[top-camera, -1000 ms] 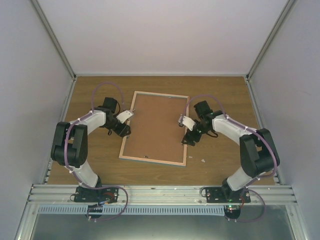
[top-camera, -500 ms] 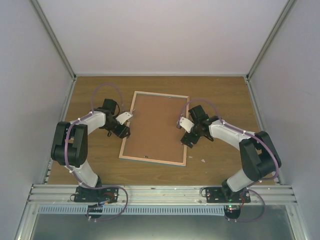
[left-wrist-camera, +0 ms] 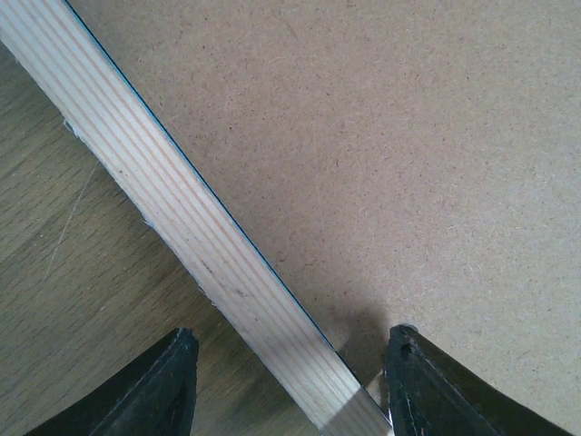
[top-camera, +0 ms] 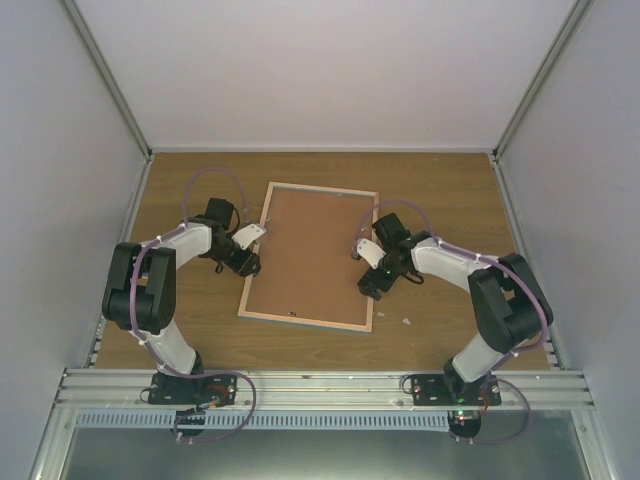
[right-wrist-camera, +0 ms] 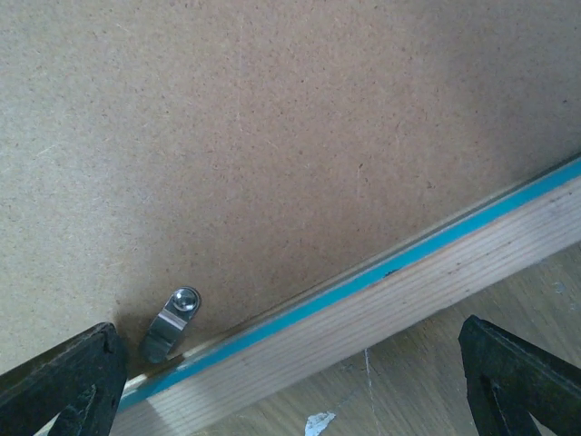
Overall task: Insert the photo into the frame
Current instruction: Install the photo frame at the center of the board.
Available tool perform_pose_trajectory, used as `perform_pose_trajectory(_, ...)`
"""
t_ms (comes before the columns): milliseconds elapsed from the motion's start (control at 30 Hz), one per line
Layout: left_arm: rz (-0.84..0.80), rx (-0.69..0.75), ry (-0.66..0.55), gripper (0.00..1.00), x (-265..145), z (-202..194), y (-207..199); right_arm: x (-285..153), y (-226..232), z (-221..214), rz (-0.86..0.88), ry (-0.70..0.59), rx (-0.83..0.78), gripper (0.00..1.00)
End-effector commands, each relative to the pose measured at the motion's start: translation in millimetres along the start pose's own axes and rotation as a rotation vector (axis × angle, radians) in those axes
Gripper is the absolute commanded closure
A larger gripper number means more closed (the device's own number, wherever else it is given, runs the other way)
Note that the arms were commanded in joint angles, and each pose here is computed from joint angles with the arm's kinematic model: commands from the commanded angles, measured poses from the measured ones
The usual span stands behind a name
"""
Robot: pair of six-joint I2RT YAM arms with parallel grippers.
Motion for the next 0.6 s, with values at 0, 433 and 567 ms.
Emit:
perform_pose_trajectory(0, 0.005, -0.012, -0.018, 0.42, 4.7, -1.6, 3.5, 9.4, 0.3, -4.4, -0.025, 0.048, 0.024, 0.00)
perform_pose_trajectory(433, -0.003, -0.007, -0.015, 0.43, 6.8, -5.8, 3.5, 11.3, 4.6, -6.0, 0.010, 0.070, 0.022, 0.50)
perform_pose_trajectory(567, -0.005, -0.004, -0.017, 0.44, 6.3, -6.4, 2.7, 7.9, 5.4, -1.9, 0.017, 0.060, 0.019, 0.59)
Point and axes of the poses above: each gripper's point midway between its finger pads, its own x axis out along the fingers, its own y axis along the line the jaws close on, z = x × y, the point moved 3 cm from there along -x, back along the fingers, and after that the axes turned 9 degrees about x, right-handed, at the moved point
